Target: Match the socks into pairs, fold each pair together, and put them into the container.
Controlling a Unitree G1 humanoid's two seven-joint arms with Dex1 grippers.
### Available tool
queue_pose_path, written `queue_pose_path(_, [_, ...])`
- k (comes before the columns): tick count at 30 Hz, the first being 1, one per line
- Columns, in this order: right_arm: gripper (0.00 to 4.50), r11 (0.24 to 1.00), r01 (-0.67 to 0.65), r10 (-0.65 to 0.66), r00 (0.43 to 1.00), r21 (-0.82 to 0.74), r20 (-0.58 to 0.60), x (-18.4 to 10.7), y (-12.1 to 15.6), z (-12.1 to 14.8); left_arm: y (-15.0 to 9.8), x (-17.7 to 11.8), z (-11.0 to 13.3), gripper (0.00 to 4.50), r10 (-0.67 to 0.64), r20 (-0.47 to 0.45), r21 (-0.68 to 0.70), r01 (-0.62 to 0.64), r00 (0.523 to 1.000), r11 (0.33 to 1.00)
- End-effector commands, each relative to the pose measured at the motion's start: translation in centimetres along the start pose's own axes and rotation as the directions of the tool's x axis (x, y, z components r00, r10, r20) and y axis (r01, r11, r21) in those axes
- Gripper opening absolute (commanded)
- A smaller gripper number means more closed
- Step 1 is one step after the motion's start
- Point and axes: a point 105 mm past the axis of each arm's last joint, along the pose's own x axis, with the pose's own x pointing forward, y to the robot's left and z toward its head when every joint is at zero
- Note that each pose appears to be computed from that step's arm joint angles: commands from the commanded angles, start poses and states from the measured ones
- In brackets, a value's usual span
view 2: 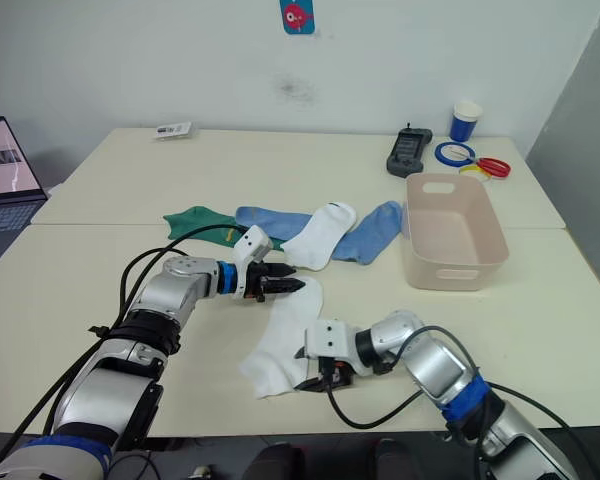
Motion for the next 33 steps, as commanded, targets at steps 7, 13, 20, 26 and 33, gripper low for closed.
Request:
queue_pose_path(7, [0.79, 0.994, -0.068, 0.070, 0.997, -0.085, 0.020, 1.4, 0.4, 0.6, 0.0, -0.1, -0.2, 0.04, -0.011, -0.011, 0.014, 0.011, 1.000, 1.000])
queue_pose_path(13, [0.08, 0.996, -0.069, 0.070, 0.997, -0.062, 0.013, 0.3, 0.2, -0.3, -0.2, -0.6, -1.1, 0.00, -0.003, -0.013, -0.001, 0.003, 1.000, 1.000])
queue_pose_path(20, [0.08, 0.994, -0.076, 0.076, 0.997, -0.072, -0.014, -1.9, 0.3, -0.6, -0.6, -2.0, -1.5, 0.00, 0.049, 0.026, -0.009, -0.048, 0.998, 0.999])
queue_pose_path(26, [0.08, 0.986, -0.139, 0.130, 0.987, -0.096, -0.089, -5.5, -0.2, -0.9, -2.0, -5.4, -3.2, 0.00, 0.142, 0.035, -0.028, -0.141, 0.989, 0.990])
queue_pose_path(33, [0.08, 0.967, -0.233, 0.215, 0.962, -0.100, -0.166, -7.9, -1.9, -2.0, -6.0, -7.4, -4.5, 0.00, 0.244, 0.062, -0.148, -0.232, 0.968, 0.961])
